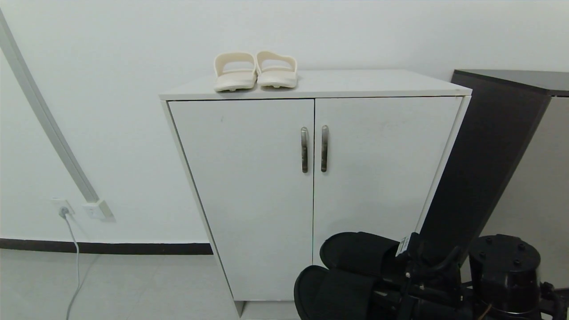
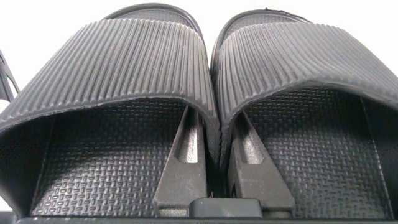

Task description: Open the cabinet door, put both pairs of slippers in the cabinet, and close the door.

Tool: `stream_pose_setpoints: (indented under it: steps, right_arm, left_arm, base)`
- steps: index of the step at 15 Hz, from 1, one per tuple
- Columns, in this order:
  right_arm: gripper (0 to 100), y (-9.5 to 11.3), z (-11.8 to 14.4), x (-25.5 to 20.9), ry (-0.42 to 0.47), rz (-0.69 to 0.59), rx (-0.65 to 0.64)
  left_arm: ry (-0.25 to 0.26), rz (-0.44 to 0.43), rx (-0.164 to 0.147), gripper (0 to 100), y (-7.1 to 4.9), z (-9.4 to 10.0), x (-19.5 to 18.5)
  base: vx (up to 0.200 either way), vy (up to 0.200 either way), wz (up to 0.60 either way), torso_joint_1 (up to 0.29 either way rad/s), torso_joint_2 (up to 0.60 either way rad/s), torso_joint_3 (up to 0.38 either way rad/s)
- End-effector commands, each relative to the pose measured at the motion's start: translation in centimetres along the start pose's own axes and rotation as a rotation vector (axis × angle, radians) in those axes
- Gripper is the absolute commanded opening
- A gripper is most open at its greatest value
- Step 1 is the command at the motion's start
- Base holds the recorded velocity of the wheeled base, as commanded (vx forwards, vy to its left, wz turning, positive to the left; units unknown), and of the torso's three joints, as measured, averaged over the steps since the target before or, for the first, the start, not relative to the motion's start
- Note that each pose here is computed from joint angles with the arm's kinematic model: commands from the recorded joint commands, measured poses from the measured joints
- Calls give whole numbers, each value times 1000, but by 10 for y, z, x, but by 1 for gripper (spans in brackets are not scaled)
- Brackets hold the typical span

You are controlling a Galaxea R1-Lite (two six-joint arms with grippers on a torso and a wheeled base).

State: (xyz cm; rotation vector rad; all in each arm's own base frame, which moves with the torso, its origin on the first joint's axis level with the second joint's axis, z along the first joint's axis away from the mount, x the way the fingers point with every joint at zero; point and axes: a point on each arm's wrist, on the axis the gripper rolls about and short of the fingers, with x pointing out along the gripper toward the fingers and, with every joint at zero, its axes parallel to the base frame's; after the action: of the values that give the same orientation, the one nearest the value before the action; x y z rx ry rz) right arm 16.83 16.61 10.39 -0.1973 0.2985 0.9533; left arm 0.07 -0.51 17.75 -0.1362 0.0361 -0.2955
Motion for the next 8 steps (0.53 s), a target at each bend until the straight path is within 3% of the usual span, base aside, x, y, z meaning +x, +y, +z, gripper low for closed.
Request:
stream_pose_setpoints:
  steps: [1, 2, 5, 8]
  right_arm:
    - [0, 0, -2, 0, 7, 3, 1]
    - [0, 0, -2, 0, 7, 3, 1]
    - [0, 1, -3, -1, 11, 4, 2]
    - [0, 1, -4, -1, 14, 6, 2]
  left_arm:
    - [134, -181, -37, 100, 1, 27, 41]
    - [155, -248, -42, 100, 1, 34, 53]
    - [143, -401, -27, 100, -1, 53, 81]
    - [161, -498, -23, 100, -10, 73, 110]
  base:
    - [0, 0, 0, 0, 0, 0]
    - [0, 0, 0, 0, 0, 0]
    - [0, 0, 0, 0, 0, 0]
    - [0, 0, 0, 0, 0, 0]
